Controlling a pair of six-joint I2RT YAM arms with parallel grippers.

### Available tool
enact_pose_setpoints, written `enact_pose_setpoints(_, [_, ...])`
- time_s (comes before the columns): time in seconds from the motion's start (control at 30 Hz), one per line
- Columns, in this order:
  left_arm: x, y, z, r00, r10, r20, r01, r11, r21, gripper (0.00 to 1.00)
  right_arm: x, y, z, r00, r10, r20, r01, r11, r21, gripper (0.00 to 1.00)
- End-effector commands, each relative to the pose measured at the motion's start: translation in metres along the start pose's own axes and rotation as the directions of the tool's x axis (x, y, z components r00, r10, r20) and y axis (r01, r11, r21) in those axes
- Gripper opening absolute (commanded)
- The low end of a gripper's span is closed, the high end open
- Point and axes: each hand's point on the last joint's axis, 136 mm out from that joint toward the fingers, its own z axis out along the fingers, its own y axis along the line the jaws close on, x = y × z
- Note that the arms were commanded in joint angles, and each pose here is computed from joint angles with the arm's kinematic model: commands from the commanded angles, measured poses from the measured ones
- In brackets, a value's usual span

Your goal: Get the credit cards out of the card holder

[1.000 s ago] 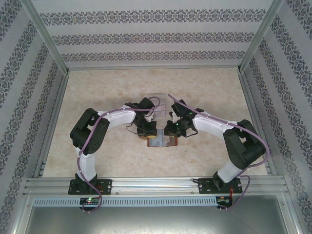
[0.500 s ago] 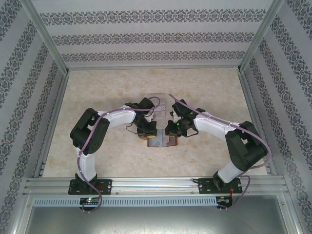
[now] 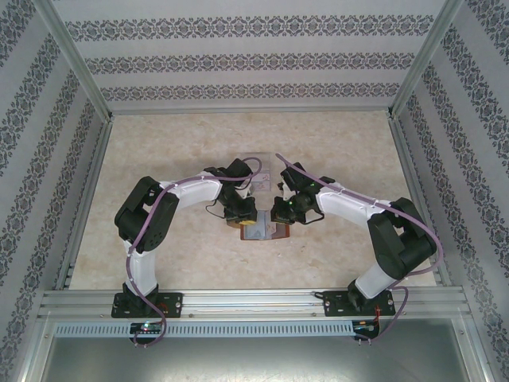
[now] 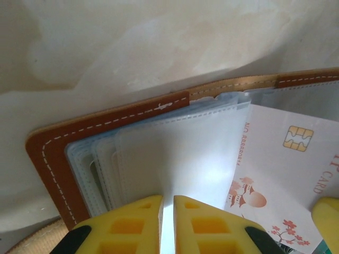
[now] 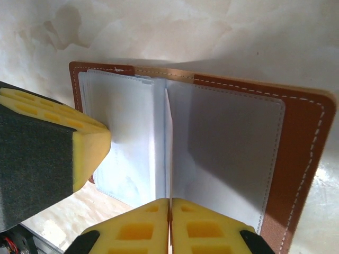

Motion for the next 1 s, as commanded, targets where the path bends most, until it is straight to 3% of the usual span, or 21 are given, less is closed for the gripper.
enact_pose_setpoints(0.0, [0.002, 0.001, -0.008, 1.000, 0.018, 0.013, -0.018, 0.998, -0.052, 0.15, -0.003, 0.005, -0.013, 0.999, -0.025, 0.033, 0.025, 1.000, 0.012, 0.10])
enact_pose_setpoints(0.4, [-0.007, -0.002, -0.035, 0.993, 0.023, 0.113, -0.017, 0.998, -0.058, 0.17, -0.009, 0.007, -0.027, 0.996, -0.073, 0.053, 0.072, 0.997, 0.029, 0.07])
enact_pose_setpoints(0.6, [-0.011, 0.011, -0.043, 0.988, -0.003, 0.154, 0.012, 0.998, -0.059, 0.18, -0.011, 0.015, -0.037, 0.964, -0.261, 0.052, 0.260, 0.965, 0.026, 0.07])
enact_pose_setpoints(0.83, [-0.012, 0.025, -0.045, 0.985, -0.037, 0.171, 0.046, 0.998, -0.051, 0.17, -0.011, 0.030, -0.044, 0.869, -0.493, 0.024, 0.494, 0.869, -0.011, 0.06])
enact_pose_setpoints(0.97, [-0.013, 0.036, -0.050, 0.980, -0.063, 0.191, 0.072, 0.996, -0.043, 0.18, -0.001, 0.027, -0.044, 0.755, -0.653, -0.060, 0.654, 0.757, -0.007, 0.08])
